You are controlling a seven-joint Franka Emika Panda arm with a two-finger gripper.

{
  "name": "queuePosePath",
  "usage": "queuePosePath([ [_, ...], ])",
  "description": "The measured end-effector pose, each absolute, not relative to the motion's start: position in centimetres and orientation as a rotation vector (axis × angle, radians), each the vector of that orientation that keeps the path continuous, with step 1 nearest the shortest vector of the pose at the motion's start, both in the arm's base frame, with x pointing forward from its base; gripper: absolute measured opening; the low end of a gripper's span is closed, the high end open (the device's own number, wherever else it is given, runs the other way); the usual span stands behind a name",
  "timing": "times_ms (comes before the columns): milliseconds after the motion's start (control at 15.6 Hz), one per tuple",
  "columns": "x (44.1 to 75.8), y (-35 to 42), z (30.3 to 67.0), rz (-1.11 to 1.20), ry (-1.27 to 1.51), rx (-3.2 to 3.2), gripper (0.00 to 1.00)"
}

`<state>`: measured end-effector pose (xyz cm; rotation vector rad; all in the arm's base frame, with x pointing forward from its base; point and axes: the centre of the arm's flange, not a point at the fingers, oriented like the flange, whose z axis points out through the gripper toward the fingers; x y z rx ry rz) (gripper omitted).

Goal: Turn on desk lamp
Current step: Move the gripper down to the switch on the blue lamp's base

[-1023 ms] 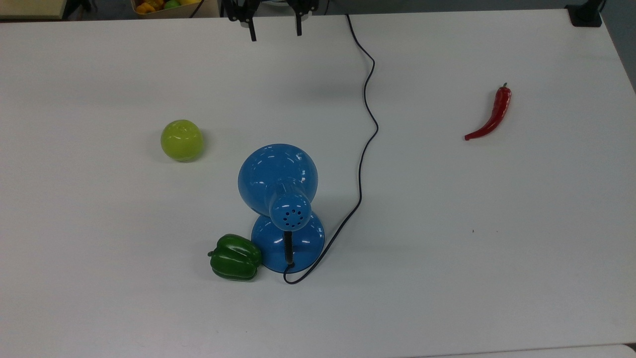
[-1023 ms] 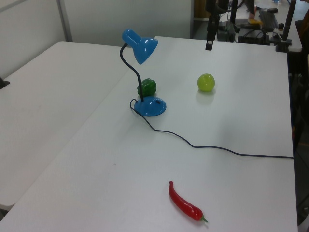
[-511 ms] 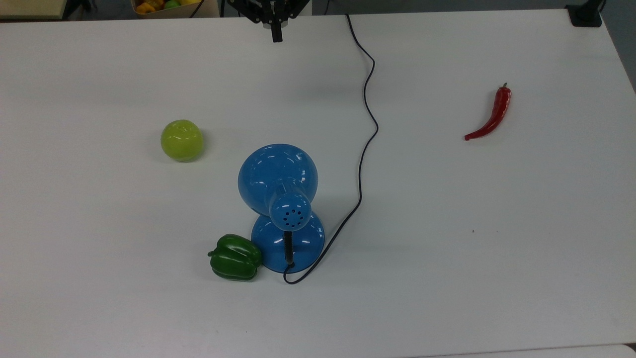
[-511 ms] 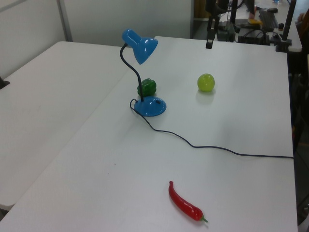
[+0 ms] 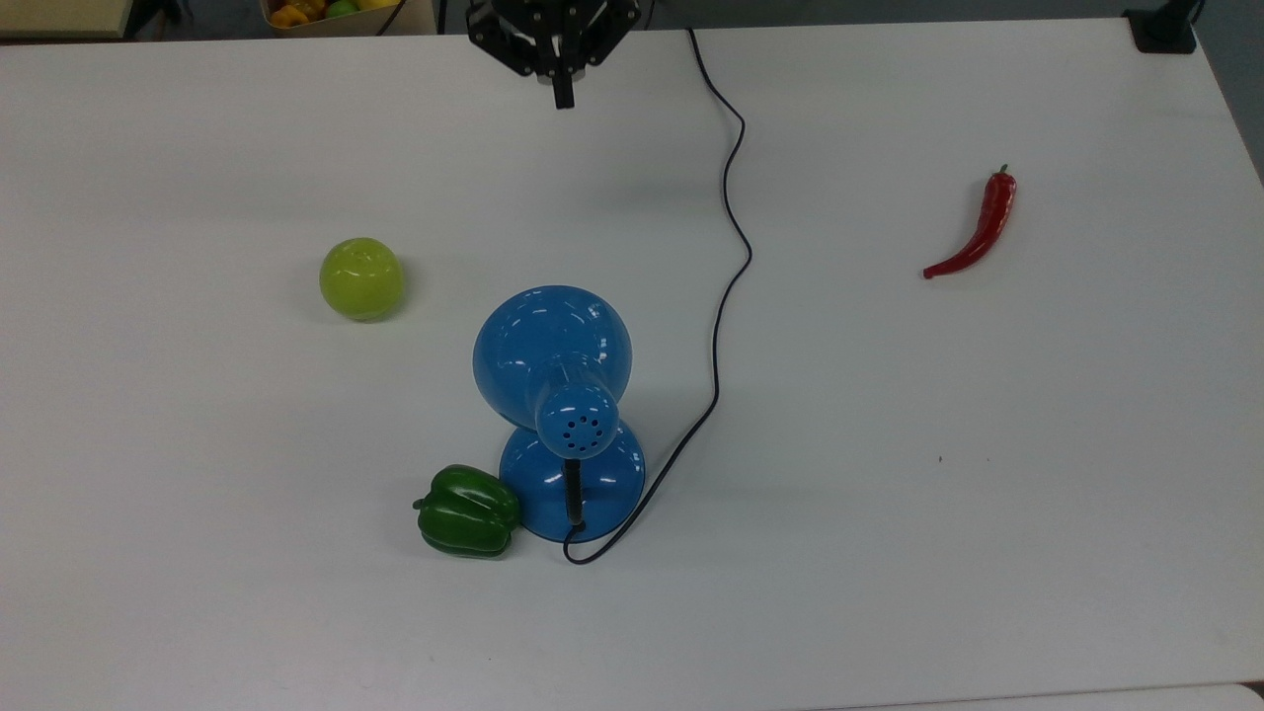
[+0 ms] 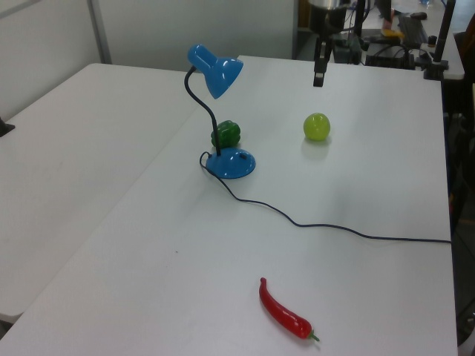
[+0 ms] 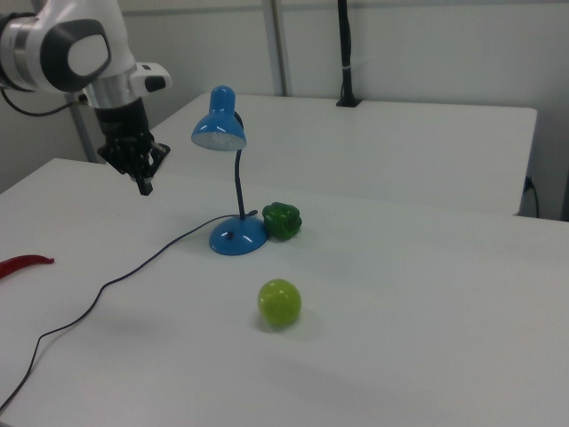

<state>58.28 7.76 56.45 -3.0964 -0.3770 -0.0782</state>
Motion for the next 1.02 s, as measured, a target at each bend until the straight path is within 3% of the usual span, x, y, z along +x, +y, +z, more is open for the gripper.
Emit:
queuePosePath([
  [1023, 66.0, 8.3, 44.6, -0.366, -0.37, -3.088, 0.01],
])
